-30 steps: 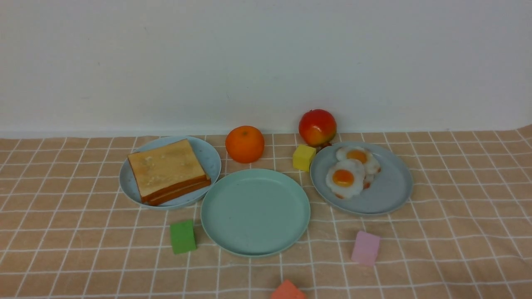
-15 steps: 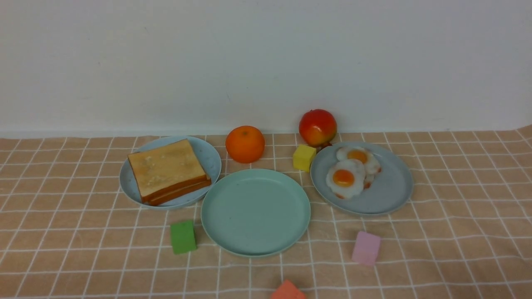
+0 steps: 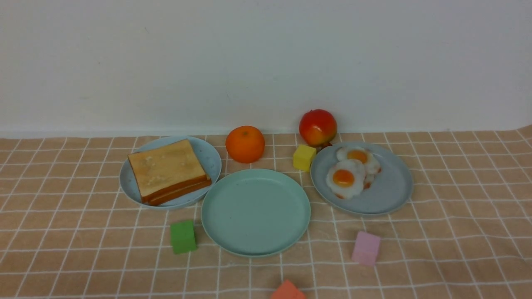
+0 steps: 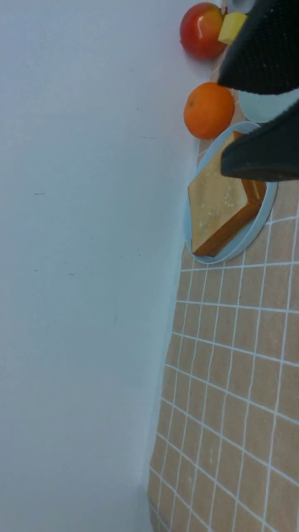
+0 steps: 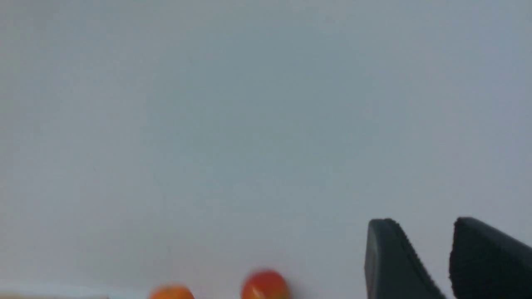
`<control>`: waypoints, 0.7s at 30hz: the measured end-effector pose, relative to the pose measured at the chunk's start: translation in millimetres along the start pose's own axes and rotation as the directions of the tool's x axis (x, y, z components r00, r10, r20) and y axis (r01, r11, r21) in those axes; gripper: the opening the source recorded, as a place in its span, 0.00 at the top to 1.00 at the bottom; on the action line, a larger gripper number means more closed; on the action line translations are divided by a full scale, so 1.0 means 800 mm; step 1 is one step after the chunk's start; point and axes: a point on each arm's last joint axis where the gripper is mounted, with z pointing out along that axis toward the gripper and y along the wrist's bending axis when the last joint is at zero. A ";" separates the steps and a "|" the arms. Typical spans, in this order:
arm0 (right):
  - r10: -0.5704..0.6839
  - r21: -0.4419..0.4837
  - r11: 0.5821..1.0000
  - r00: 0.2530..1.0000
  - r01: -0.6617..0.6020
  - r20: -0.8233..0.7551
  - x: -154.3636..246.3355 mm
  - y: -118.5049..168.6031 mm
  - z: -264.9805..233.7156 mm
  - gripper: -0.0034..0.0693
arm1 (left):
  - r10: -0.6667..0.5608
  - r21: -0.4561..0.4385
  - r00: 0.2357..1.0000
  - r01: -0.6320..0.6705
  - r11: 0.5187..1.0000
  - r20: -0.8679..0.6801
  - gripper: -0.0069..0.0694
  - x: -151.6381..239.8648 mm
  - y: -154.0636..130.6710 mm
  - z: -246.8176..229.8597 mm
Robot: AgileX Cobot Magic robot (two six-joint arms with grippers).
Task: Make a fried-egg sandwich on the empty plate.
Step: Use the left arm to grab a slice of bread
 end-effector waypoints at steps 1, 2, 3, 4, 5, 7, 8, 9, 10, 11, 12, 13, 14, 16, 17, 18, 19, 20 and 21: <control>0.042 -0.007 0.999 0.999 -0.042 0.027 -0.003 0.001 0.000 0.62 | -0.007 0.008 1.000 0.007 1.000 0.019 0.60 -0.002 -0.001 0.000; 0.078 -0.011 0.997 0.996 -0.078 0.042 -0.005 0.001 0.000 0.62 | -0.019 0.021 0.999 0.018 1.000 0.045 0.60 -0.005 -0.002 0.000; 0.087 -0.012 0.996 0.995 -0.087 0.044 -0.005 0.001 0.000 0.62 | -0.031 0.025 0.998 0.030 0.999 0.054 0.60 -0.006 -0.003 0.000; 0.165 -0.015 0.986 0.984 -0.164 0.062 -0.010 0.001 0.001 0.62 | -0.102 0.077 0.984 0.092 0.993 0.147 0.60 -0.018 -0.007 -0.002; 0.218 -0.017 0.976 0.973 -0.217 0.070 -0.016 0.001 0.002 0.62 | -0.178 0.131 0.957 0.150 0.980 0.231 0.60 -0.028 -0.010 -0.004; 0.277 -0.025 0.961 0.956 -0.276 0.098 -0.035 0.002 0.004 0.62 | -0.269 0.212 0.901 0.205 0.955 0.341 0.60 -0.044 -0.014 -0.010; 0.297 -0.027 0.955 0.949 -0.296 0.106 -0.045 0.003 0.006 0.62 | -0.312 0.245 0.871 0.231 0.942 0.380 0.60 -0.052 -0.015 -0.012; 0.304 -0.028 0.953 0.946 -0.303 0.115 -0.056 0.004 0.009 0.62 | -0.345 0.265 0.847 0.252 0.931 0.404 0.60 -0.062 -0.016 -0.015; 0.305 -0.031 0.952 0.945 -0.303 0.121 -0.063 0.005 0.010 0.62 | -0.351 0.270 0.841 0.256 0.928 0.410 0.60 -0.065 -0.016 -0.016; 0.310 -0.024 0.951 0.943 -0.309 0.123 -0.088 0.006 0.019 0.62 | -0.389 0.301 0.805 0.275 0.913 0.447 0.60 -0.089 -0.020 -0.021; 0.313 -0.019 0.950 0.942 -0.313 0.123 -0.106 0.008 0.026 0.62 | -0.399 0.316 0.788 0.272 0.909 0.469 0.60 -0.109 -0.024 -0.025; 0.313 -0.018 0.949 0.941 -0.314 0.131 -0.125 0.009 0.032 0.62 | -0.405 0.328 0.775 0.268 0.906 0.486 0.60 -0.132 -0.028 -0.029; 0.315 -0.010 0.949 0.941 -0.316 0.127 -0.144 0.010 0.041 0.62 | -0.408 0.335 0.767 0.265 0.904 0.495 0.60 -0.156 -0.033 -0.032; 0.310 0.012 0.950 0.945 -0.313 0.104 -0.170 0.011 0.059 0.62 | -0.408 0.333 0.769 0.266 0.905 0.492 0.60 -0.195 -0.042 -0.033; 0.304 0.019 0.951 0.948 -0.307 0.098 -0.183 0.012 0.068 0.62 | -0.406 0.330 0.772 0.267 0.905 0.489 0.60 -0.219 -0.047 -0.034; 0.290 0.031 0.955 0.953 -0.293 0.088 -0.202 0.013 0.082 0.62 | -0.403 0.314 0.787 0.278 0.908 0.467 0.60 -0.242 -0.051 -0.031; 0.287 0.032 0.956 0.954 -0.290 0.089 -0.208 0.013 0.087 0.62 | -0.400 0.298 0.802 0.288 0.910 0.444 0.60 -0.249 -0.053 -0.029; 0.264 0.055 0.962 0.962 -0.267 0.063 -0.224 0.012 0.104 0.62 | -0.393 0.266 0.828 0.306 0.914 0.399 0.60 -0.271 -0.057 -0.023; 0.248 0.070 0.966 0.968 -0.251 0.045 -0.231 0.012 0.114 0.62 | -0.388 0.230 0.853 0.323 0.918 0.348 0.60 -0.286 -0.060 -0.016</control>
